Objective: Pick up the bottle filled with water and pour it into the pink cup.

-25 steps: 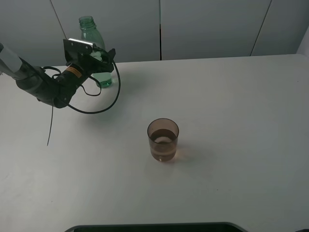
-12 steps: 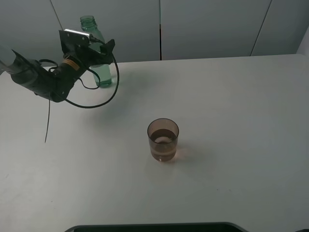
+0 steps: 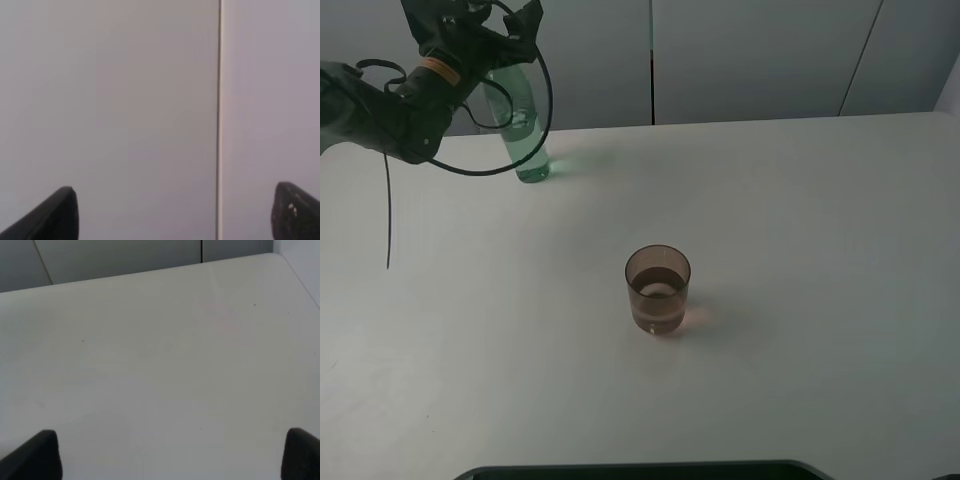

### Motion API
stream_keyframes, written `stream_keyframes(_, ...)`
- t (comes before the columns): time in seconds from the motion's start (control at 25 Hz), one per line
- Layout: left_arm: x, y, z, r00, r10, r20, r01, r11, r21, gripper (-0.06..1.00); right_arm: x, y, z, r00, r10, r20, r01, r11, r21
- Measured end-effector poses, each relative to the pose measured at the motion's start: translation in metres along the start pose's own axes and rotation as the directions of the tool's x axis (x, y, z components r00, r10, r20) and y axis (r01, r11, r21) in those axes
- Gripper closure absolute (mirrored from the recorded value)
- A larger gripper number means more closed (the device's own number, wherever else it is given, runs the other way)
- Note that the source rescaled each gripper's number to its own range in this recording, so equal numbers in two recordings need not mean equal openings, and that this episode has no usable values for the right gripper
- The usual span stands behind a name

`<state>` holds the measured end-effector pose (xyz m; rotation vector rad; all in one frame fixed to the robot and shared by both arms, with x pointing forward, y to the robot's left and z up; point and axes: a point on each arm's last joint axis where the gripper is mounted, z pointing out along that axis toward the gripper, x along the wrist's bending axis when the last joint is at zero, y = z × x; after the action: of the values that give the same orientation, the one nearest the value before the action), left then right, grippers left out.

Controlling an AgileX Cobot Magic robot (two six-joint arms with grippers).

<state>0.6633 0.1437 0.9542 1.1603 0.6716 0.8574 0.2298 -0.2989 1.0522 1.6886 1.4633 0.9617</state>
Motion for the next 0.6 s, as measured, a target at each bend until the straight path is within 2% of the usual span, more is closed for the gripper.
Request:
stream_keyframes(0.16,-0.001,0.027,0.004,1.0,0.013,-0.002,-0.013,1.0,-0.025,0.0,0.0,0.0,0.0,1.0,0.0,0.0,0.0,1.0,0.0)
stream_keyframes(0.32,0.0,0.053,0.008,0.999,-0.03,-0.027,0.031,0.999,0.03,0.0,0.0,0.0,0.0,1.0,0.0,0.0,0.0,1.0,0.0)
stream_keyframes(0.4,0.004,0.071,0.011,0.995,-0.071,-0.072,0.077,0.993,0.089,0.0,0.0,0.0,0.0,1.0,0.0,0.0,0.0,1.0,0.0)
stream_keyframes(0.48,0.013,0.088,0.013,0.984,-0.097,-0.147,0.124,0.974,0.191,0.0,0.0,0.0,0.0,1.0,0.0,0.0,0.0,1.0,0.0)
stream_keyframes(0.6,0.03,0.117,0.017,0.965,-0.073,-0.253,0.152,0.939,0.308,0.0,0.0,0.0,0.0,1.0,0.0,0.0,0.0,1.0,0.0)
